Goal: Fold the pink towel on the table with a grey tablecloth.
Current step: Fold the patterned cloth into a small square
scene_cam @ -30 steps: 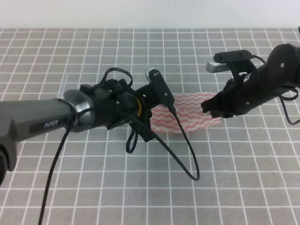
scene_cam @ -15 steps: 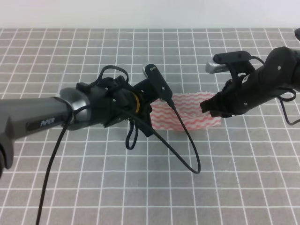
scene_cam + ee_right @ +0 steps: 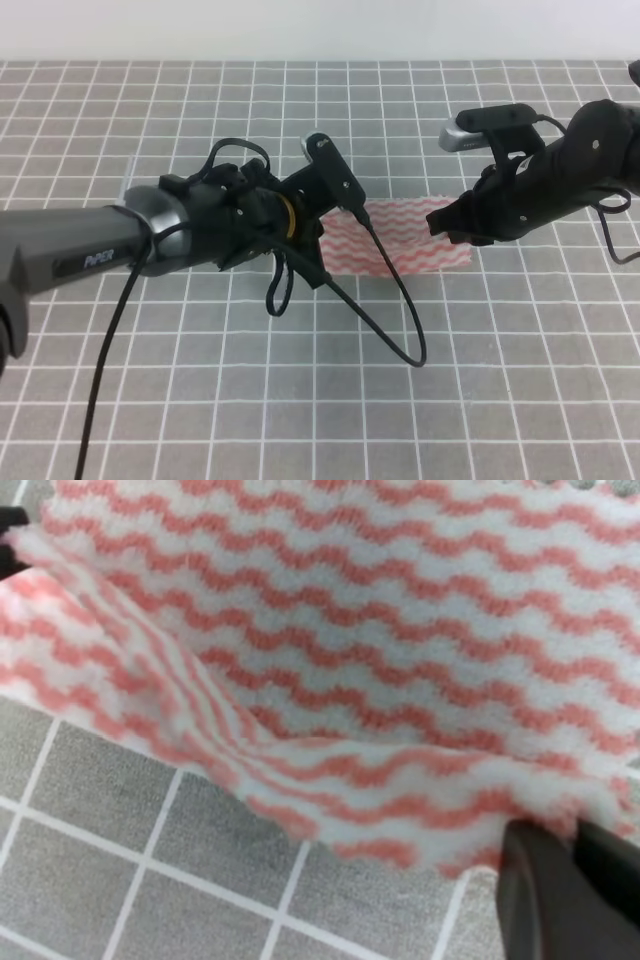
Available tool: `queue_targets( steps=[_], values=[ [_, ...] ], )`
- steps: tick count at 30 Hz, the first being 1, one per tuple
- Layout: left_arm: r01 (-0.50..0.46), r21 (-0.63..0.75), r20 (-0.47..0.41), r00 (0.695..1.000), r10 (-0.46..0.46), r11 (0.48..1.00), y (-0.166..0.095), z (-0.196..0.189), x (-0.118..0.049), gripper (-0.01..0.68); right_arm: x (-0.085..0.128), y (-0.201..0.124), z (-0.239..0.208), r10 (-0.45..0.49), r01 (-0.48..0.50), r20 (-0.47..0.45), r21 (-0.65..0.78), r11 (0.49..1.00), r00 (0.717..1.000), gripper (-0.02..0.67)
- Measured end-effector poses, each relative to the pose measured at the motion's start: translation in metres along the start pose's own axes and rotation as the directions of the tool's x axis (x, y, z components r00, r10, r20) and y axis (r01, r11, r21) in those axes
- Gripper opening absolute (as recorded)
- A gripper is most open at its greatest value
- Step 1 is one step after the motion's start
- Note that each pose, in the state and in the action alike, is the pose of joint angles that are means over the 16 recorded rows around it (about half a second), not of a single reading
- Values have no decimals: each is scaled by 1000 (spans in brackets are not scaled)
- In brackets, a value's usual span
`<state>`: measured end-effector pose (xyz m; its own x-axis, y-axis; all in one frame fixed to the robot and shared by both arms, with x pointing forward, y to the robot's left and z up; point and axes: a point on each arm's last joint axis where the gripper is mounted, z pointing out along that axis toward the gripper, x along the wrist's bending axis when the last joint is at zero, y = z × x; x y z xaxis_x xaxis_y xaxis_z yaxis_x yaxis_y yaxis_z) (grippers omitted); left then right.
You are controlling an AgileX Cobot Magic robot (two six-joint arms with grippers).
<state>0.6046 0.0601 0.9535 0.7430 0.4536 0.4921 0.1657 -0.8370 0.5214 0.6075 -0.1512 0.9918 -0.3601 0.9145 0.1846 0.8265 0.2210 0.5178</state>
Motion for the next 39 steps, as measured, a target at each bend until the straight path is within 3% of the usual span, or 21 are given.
queue_targets(
  steps=[19, 39],
  values=[
    [48, 7, -23, 999, -48, 999, 1, 9, 12, -2, -8, 1, 8, 22, -21, 15, -18, 1000, 1000, -16],
    [63, 10, -16, 998, -63, 998, -3, 17, 11, -1, -11, 4, 14, 24, -23, 28, -59, 998, 999, -15]
  ],
)
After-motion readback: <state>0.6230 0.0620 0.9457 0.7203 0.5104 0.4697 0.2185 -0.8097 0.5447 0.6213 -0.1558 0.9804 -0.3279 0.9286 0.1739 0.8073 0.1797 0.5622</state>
